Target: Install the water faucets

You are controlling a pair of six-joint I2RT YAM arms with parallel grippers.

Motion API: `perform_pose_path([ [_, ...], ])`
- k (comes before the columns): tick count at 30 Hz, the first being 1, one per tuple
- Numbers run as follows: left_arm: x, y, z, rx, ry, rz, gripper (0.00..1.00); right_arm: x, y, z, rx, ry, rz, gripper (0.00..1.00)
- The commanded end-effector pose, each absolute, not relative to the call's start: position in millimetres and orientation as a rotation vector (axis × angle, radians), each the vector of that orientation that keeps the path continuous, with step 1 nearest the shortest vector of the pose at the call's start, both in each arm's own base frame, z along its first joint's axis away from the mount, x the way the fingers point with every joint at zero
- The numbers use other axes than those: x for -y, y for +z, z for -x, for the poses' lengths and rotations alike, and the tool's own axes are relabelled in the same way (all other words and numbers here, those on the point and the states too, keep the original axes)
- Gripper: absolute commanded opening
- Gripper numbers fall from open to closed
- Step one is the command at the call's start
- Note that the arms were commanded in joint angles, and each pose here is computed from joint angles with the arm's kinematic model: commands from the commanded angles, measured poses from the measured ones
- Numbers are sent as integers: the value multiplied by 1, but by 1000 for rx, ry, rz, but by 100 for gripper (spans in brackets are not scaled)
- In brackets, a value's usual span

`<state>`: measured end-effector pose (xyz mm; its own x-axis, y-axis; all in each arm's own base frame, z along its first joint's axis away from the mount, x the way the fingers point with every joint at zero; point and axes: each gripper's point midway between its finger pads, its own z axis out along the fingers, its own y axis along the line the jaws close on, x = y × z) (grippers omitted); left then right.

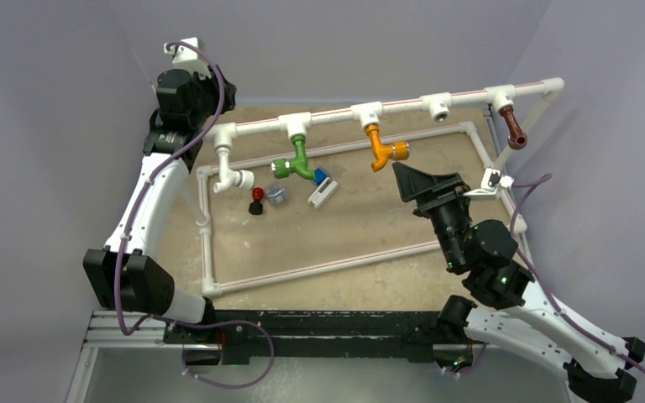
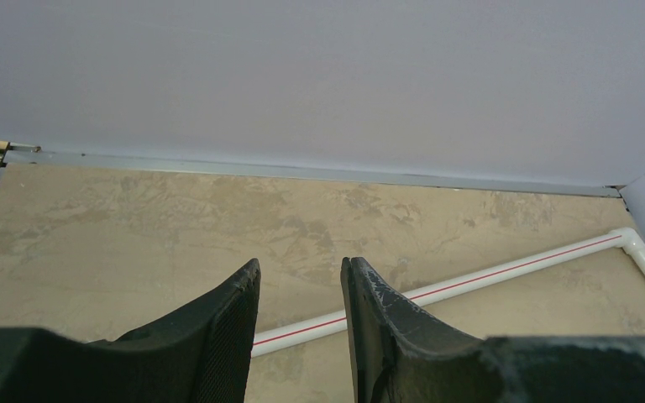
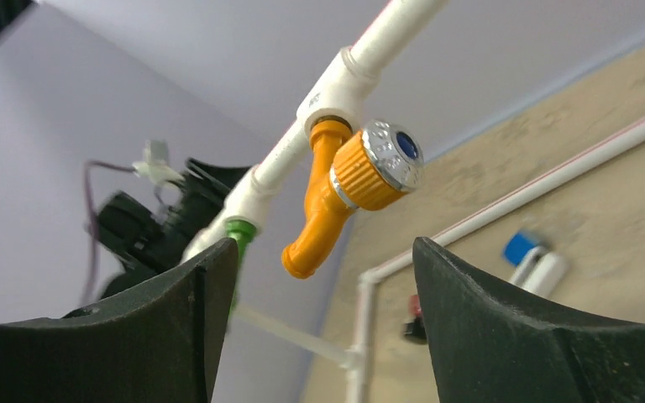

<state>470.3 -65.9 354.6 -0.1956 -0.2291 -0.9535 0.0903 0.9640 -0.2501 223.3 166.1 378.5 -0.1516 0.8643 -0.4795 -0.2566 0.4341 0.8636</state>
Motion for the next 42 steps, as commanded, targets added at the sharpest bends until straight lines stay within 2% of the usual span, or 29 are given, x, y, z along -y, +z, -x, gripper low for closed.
perform_pose_path([
  [1, 62, 235, -460, -2088, -268, 142, 40, -157, 404, -218, -1386, 797, -228, 77],
  [9, 63, 236, -460, -2087, -269, 141, 40, -158, 413, -225, -1345, 313, 346, 81],
  [19, 63, 239, -459, -2081, -276, 137, 40, -174, 374, -236, -1237, -167, 1022, 83],
  [36, 62, 235, -460, -2089, -278, 141, 40, -166, 415, -265, -910, -697, 1027, 83],
  [42, 62, 234, -461, -2091, -282, 144, 40, -173, 413, -276, -895, -786, 1051, 78],
])
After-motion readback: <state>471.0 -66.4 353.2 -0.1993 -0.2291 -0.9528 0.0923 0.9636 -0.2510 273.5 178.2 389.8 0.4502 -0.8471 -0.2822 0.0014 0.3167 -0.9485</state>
